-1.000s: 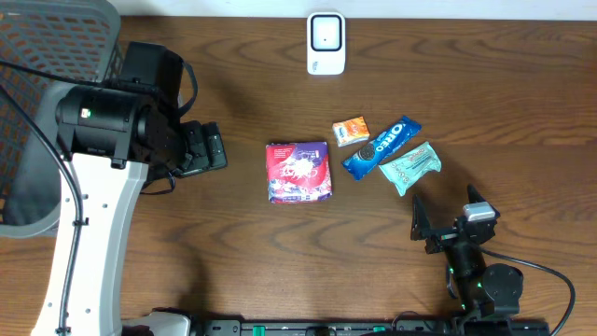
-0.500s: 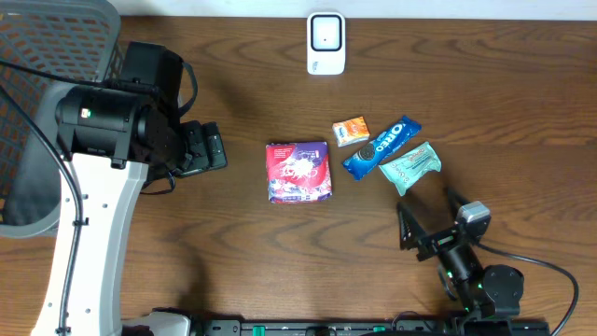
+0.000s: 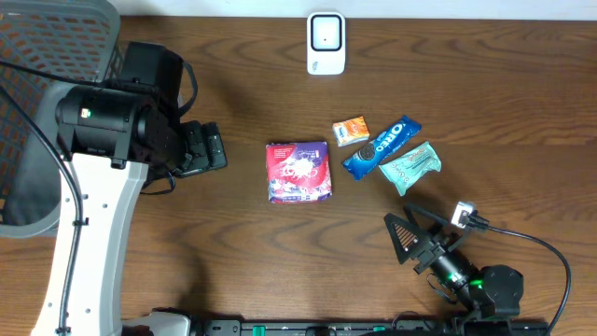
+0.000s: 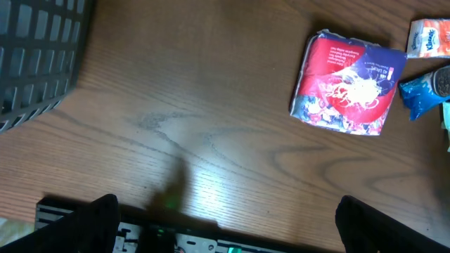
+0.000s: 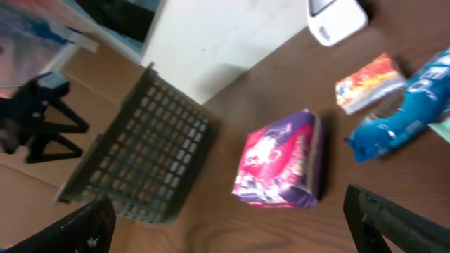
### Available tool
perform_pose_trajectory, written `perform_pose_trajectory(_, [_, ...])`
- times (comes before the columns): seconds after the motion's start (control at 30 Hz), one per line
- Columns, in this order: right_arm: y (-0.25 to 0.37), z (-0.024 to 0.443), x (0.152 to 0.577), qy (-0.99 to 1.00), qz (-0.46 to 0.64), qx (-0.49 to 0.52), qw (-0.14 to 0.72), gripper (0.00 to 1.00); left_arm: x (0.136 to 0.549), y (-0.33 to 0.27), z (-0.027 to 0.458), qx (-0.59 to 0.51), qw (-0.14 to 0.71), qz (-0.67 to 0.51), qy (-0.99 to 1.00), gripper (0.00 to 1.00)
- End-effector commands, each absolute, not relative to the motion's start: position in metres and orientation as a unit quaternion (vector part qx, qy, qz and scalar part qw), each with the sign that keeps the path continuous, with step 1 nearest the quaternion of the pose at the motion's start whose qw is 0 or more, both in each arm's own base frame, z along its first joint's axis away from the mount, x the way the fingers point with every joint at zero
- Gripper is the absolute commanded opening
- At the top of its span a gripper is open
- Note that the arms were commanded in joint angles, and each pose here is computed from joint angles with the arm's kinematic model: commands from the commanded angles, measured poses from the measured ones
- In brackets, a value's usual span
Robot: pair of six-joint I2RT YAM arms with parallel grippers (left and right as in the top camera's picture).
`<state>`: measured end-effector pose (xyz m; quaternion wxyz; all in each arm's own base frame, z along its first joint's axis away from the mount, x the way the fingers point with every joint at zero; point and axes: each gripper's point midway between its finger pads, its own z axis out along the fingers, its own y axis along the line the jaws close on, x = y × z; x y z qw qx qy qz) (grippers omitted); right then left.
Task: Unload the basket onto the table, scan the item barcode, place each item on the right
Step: 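Raise the right arm and reach over the green wipes pack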
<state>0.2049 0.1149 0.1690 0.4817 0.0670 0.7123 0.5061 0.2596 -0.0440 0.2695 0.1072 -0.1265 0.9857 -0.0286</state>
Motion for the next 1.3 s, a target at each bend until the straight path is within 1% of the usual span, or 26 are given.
perform_pose_trajectory(0.0, [0.115, 0.191, 0.203, 0.684, 0.522, 0.052, 0.506, 0.99, 0.26, -0.041, 0.267, -0.122, 0.103, -0.019, 0.987, 0.98])
perform_pose_trajectory(0.07, [0.107, 0.213, 0.207, 0.653, 0.512, 0.047, 0.556, 0.99, 0.26, -0.041, 0.267, -0.122, 0.103, -0.019, 0.987, 0.98])
perform_pose_trajectory(0.13, [0.094, 0.233, 0.212, 0.626, 0.495, 0.065, 0.6, 0.99, 0.26, -0.041, 0.267, -0.122, 0.103, -0.019, 0.987, 0.98])
perform_pose_trajectory(0.23, [0.078, 0.259, 0.216, 0.604, 0.46, 0.085, 0.645, 0.99, 0.26, -0.041, 0.267, -0.122, 0.103, -0.019, 0.987, 0.98])
perform_pose_trajectory(0.33, [0.076, 0.278, 0.218, 0.615, 0.42, 0.063, 0.664, 0.99, 0.26, -0.041, 0.267, -0.122, 0.103, -0.019, 0.987, 0.98])
perform_pose_trajectory(0.43, [0.072, 0.289, 0.227, 0.657, 0.369, 0.057, 0.655, 0.99, 0.26, -0.041, 0.267, -0.122, 0.103, -0.019, 0.987, 0.98])
perform_pose_trajectory(0.53, [0.065, 0.289, 0.239, 0.721, 0.308, 0.058, 0.618, 0.99, 0.26, -0.041, 0.267, -0.122, 0.103, -0.019, 0.987, 0.98])
perform_pose_trajectory(0.6, [0.058, 0.282, 0.249, 0.773, 0.262, 0.066, 0.574, 0.99, 0.26, -0.041, 0.267, -0.122, 0.103, -0.019, 0.987, 0.98])
perform_pose_trajectory(0.7, [0.042, 0.266, 0.26, 0.836, 0.206, 0.111, 0.496, 0.99, 0.26, -0.041, 0.267, -0.122, 0.103, -0.019, 0.987, 0.98])
perform_pose_trajectory(0.8, [0.037, 0.251, 0.268, 0.882, 0.175, 0.122, 0.421, 0.99, 0.26, -0.041, 0.267, -0.122, 0.103, -0.019, 0.987, 0.98])
perform_pose_trajectory(0.93, [0.044, 0.236, 0.276, 0.914, 0.181, 0.126, 0.34, 0.99, 0.26, -0.041, 0.267, -0.122, 0.103, -0.019, 0.987, 0.98])
perform_pose_trajectory(1.03, [0.065, 0.233, 0.281, 0.917, 0.234, 0.107, 0.306, 0.99, 0.26, -0.041, 0.267, -0.122, 0.103, -0.019, 0.987, 0.98])
perform_pose_trajectory(1.1, [0.073, 0.231, 0.289, 0.914, 0.255, 0.099, 0.299, 0.99, 0.26, -0.041, 0.267, -0.122, 0.103, -0.019, 0.987, 0.98])
perform_pose_trajectory(1.13, [0.073, 0.229, 0.293, 0.915, 0.255, 0.099, 0.298, 0.91, 0.26, -0.041, 0.267, -0.122, 0.103, -0.019, 0.987, 0.98])
perform_pose_trajectory(1.17, [0.073, 0.227, 0.298, 0.915, 0.255, 0.1, 0.297, 0.73, 0.26, -0.041, 0.267, -0.122, 0.103, -0.019, 0.987, 0.98])
perform_pose_trajectory(1.2, [0.073, 0.224, 0.302, 0.915, 0.255, 0.101, 0.296, 0.58, 0.26, -0.041, 0.267, -0.122, 0.103, -0.019, 0.987, 0.98])
perform_pose_trajectory(1.23, [0.073, 0.221, 0.307, 0.916, 0.254, 0.101, 0.295, 0.46, 0.26, -0.041, 0.267, -0.122, 0.103, -0.019, 0.987, 0.98])
perform_pose_trajectory(1.27, [0.071, 0.217, 0.312, 0.917, 0.249, 0.105, 0.293, 0.32, 0.26, -0.041, 0.267, -0.122, 0.103, -0.019, 0.987, 0.98])
